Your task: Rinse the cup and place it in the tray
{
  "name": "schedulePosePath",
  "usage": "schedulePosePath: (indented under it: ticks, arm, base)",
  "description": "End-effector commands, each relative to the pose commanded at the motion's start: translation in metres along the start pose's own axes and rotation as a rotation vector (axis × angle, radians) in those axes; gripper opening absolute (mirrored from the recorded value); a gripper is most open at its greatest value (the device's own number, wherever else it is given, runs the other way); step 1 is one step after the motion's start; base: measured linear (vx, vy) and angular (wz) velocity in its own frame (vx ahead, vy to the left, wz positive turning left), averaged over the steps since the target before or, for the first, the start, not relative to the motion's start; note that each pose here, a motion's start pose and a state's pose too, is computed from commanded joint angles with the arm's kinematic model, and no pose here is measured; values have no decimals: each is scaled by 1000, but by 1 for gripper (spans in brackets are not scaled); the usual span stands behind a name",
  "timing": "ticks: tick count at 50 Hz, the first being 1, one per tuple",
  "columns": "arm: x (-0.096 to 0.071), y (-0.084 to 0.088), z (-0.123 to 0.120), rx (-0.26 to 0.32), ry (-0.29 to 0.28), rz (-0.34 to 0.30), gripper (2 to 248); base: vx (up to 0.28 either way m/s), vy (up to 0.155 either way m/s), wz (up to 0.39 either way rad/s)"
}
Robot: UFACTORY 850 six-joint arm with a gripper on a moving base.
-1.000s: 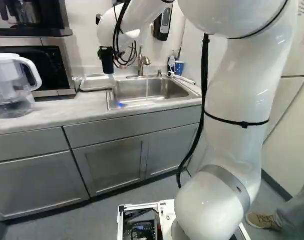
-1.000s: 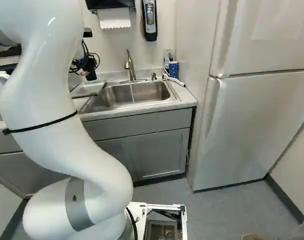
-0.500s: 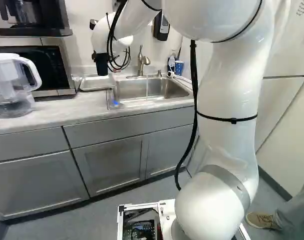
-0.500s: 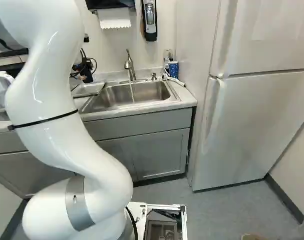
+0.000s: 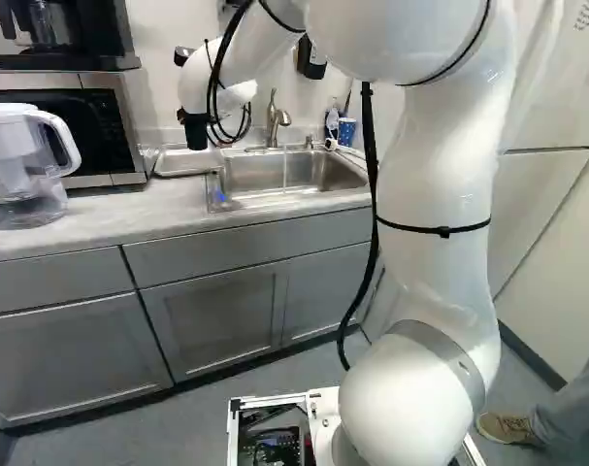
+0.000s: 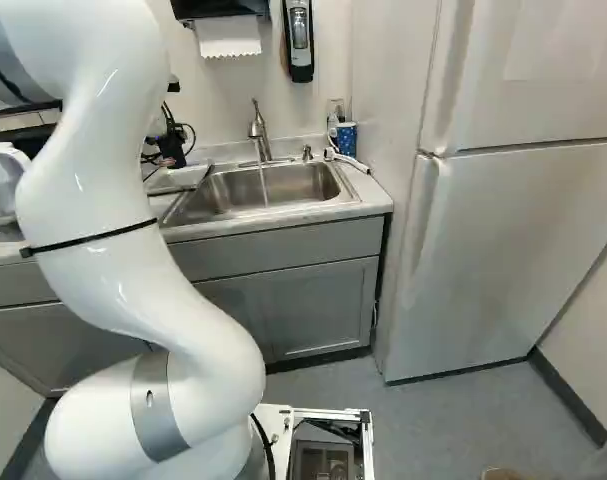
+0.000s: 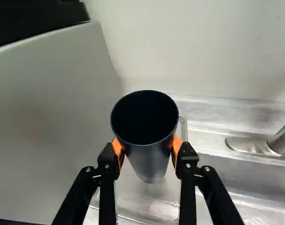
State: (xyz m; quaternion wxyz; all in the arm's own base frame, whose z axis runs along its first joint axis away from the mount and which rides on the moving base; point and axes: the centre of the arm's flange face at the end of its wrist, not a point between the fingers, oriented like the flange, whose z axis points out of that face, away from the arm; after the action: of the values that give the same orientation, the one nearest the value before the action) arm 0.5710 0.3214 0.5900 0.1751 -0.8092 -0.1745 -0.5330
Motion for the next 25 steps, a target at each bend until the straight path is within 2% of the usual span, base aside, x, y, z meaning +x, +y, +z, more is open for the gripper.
schedulePosePath:
  ticks: [25]
  arm:
    - [-17,1,14,10,49,16,121]
  base:
    - [0,0,0]
